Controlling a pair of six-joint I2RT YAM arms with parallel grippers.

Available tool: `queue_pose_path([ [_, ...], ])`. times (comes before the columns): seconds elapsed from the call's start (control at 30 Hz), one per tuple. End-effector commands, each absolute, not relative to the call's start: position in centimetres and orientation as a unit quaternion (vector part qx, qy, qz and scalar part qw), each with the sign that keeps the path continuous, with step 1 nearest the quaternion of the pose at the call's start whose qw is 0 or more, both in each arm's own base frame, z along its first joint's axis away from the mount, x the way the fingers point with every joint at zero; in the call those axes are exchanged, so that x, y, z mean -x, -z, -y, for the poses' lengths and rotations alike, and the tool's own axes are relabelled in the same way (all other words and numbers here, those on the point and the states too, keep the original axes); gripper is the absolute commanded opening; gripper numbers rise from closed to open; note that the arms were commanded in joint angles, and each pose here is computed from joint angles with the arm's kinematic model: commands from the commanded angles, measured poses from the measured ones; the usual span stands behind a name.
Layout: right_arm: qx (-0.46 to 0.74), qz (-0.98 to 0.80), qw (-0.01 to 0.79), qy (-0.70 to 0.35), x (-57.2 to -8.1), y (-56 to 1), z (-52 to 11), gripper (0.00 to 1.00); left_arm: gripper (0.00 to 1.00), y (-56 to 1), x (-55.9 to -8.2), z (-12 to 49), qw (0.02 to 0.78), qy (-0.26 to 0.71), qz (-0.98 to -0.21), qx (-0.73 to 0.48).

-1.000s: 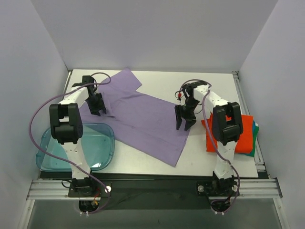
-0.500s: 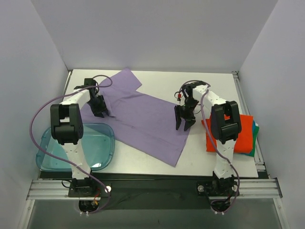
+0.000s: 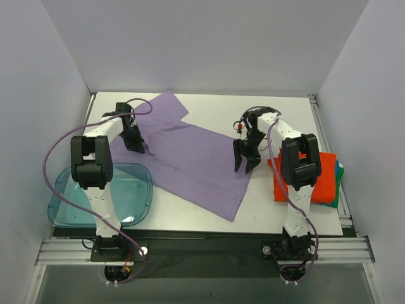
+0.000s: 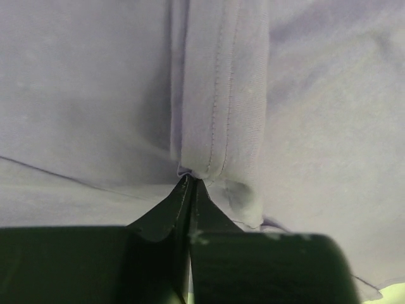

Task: Fold and stack the t-shirts
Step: Fold the flattened tshirt in 1/3 of the way

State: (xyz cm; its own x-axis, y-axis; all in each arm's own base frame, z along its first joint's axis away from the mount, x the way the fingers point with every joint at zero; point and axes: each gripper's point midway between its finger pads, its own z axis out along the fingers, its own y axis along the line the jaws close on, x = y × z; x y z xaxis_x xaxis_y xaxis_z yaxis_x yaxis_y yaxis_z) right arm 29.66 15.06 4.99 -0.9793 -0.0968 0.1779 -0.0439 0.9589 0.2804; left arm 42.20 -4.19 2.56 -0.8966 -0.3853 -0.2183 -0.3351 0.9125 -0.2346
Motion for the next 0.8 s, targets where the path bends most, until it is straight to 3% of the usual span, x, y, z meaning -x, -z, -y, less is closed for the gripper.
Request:
queue_pose_path([
  [0.0,-0.025,0.983,0.120,0.138,-28.8,-5.2,-15.0,0.46,0.00,-3.9,-44.2,5.7,0.161,0.113,-0.967,0.162],
  [0.37,-0.018,0.983,0.122,0.137,-28.8,-5.1,-14.8,0.46,0.00,-6.5,-46.5,9.1,0.205,0.140,-0.960,0.131],
  [0.77,-0.006,0.982,0.128,0.139,-28.8,-4.8,-14.4,0.46,0.00,-5.6,-48.2,13.7,0.190,0.168,-0.962,0.101],
])
